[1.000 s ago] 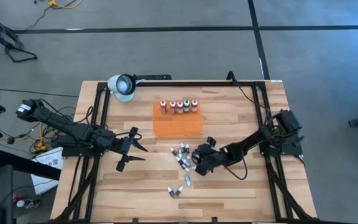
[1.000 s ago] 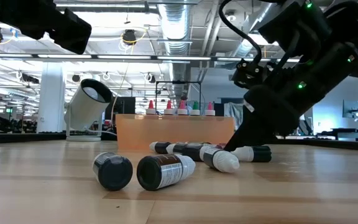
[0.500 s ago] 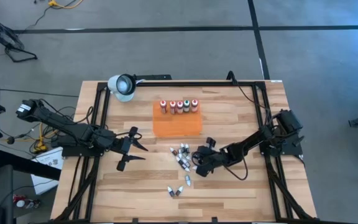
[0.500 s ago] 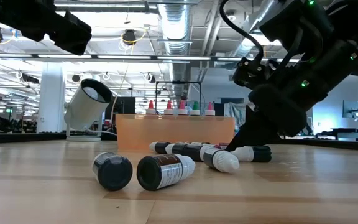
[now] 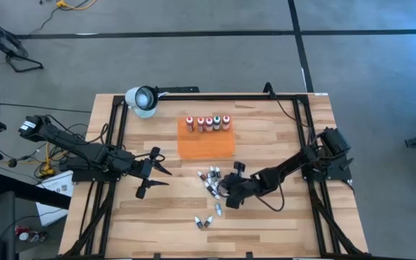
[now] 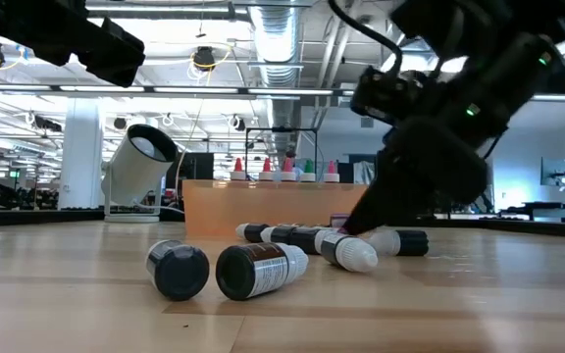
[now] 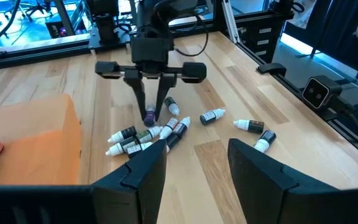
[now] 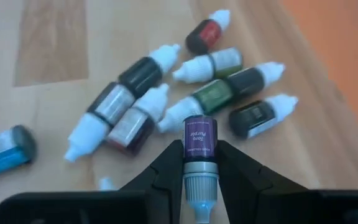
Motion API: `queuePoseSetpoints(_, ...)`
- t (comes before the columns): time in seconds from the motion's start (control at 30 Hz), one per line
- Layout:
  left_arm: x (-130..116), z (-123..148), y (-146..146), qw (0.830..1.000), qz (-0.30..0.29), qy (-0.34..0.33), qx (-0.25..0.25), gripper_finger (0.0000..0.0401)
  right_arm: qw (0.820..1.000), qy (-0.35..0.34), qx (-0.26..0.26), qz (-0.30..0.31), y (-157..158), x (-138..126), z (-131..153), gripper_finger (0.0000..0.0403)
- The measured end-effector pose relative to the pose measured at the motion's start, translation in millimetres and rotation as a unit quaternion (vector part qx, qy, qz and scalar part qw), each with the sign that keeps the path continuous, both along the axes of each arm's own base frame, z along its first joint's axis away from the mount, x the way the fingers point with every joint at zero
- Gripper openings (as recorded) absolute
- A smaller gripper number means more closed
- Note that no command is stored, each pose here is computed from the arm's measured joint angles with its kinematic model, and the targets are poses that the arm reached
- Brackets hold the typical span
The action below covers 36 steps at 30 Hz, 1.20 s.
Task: Pick & Place food coloring
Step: Put the small purple food coloring bottle into the orange bin
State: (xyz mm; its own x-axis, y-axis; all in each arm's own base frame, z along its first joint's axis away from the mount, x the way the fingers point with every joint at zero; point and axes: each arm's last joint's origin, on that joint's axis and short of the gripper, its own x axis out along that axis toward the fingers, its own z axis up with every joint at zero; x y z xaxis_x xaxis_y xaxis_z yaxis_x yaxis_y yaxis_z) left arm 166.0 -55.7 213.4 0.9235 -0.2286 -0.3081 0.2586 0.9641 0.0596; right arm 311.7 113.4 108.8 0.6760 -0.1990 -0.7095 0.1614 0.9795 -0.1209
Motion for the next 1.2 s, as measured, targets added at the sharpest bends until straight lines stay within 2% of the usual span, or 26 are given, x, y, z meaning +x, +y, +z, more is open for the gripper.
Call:
queuePoseSetpoints(0.23, 0, 0, 0, 1.000, 0.000, 0.000, 0.000, 0.0167, 0.999, 0.030, -0.037, -0.012, 4, 13, 20, 0.0077)
queuePoseSetpoints(0.43, 0, 0, 0, 1.000, 0.000, -0.001, 0.000, 0.0167, 0.995, 0.027, -0.091, -0.009, 5, 25, 40, 0.0077)
queuePoseSetpoints(0.57, 0, 0, 0, 1.000, 0.001, -0.001, 0.000, 0.0167, 0.991, 0.020, -0.135, -0.015, -2, 36, 53, 0.0077)
queuePoseSetpoints(0.73, 0, 0, 0, 1.000, 0.002, -0.001, -0.001, 0.0167, 0.981, 0.011, -0.188, -0.050, -22, 50, 69, 0.0077)
queuePoseSetpoints(0.97, 0, 0, 0, 1.000, 0.002, 0.000, -0.003, 0.0167, 0.975, 0.021, -0.197, -0.100, -70, 63, 76, 0.0077)
queuePoseSetpoints(1.07, 0, 0, 0, 1.000, 0.003, 0.000, -0.004, 0.0167, 0.975, 0.022, -0.180, -0.131, -91, 65, 76, 0.0077)
queuePoseSetpoints(1.2, 0, 0, 0, 1.000, 0.003, 0.000, -0.005, 0.0167, 0.978, 0.026, -0.155, -0.140, -109, 67, 75, 0.0084)
